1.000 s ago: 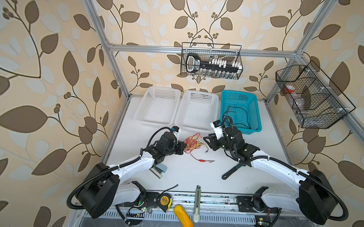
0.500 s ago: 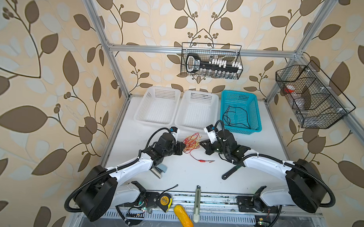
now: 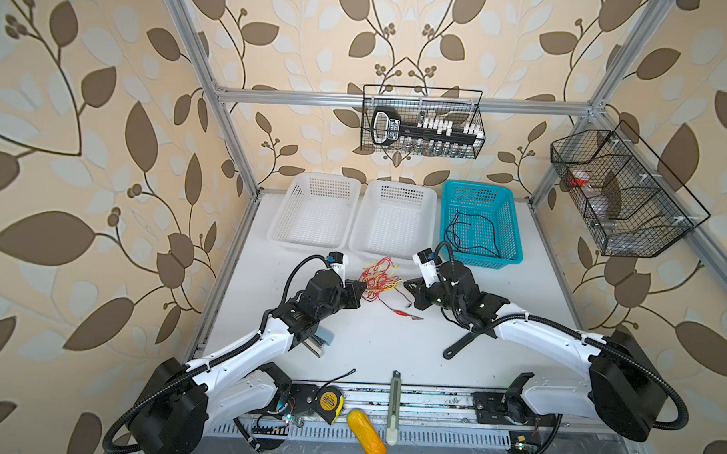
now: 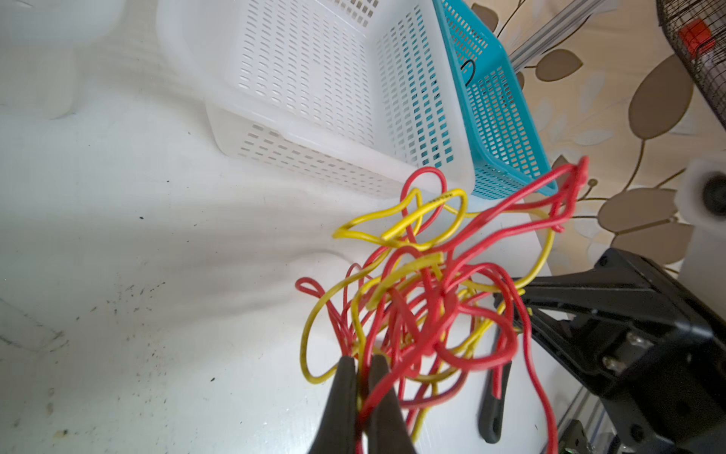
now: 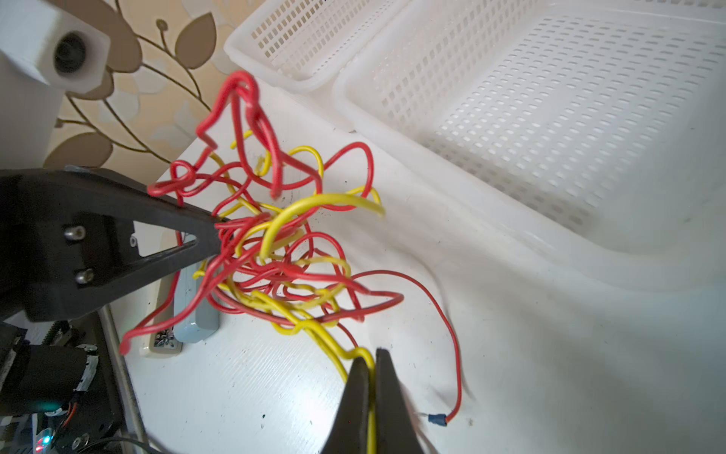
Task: Untangle the cables
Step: 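Pull the yellow wire away from the left gripper with the right gripper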
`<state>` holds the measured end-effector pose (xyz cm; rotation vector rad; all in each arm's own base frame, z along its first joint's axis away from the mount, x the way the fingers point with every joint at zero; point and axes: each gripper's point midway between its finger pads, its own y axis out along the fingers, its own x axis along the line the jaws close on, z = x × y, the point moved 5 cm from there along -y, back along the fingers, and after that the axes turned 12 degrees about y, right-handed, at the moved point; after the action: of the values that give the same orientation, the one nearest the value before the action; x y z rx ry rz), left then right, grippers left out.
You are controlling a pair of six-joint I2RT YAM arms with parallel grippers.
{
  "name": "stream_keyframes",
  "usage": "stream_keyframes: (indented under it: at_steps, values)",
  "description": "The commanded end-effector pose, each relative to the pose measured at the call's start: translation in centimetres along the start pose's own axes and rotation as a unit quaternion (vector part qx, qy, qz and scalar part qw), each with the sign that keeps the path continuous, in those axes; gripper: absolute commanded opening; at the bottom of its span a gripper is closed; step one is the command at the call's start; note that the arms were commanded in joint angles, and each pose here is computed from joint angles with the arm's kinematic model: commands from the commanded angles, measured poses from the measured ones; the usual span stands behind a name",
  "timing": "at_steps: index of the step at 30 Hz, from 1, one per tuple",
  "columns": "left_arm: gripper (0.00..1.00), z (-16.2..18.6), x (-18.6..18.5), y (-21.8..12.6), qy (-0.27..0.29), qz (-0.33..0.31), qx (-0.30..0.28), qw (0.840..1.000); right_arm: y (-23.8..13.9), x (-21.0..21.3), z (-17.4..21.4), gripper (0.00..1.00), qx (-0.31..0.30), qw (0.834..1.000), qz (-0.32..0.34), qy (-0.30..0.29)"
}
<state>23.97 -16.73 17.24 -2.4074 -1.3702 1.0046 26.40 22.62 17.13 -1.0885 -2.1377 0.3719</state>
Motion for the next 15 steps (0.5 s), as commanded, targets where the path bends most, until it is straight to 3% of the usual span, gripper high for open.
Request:
stream_keyframes:
  at_steps: [1,15]
  values:
    - [0.00,2.0,5.4,-1.1,-0.026,-0.154,0.012,0.988,-1.7,-6.6,0.6,0.00,-0.012,0.985,0.170,0.040]
    - [0.00,3.2,7.9,-2.6,-0.050,-0.241,0.035,0.969,-5.7,-11.3,-0.1,0.00,-0.041,0.956,0.278,0.078]
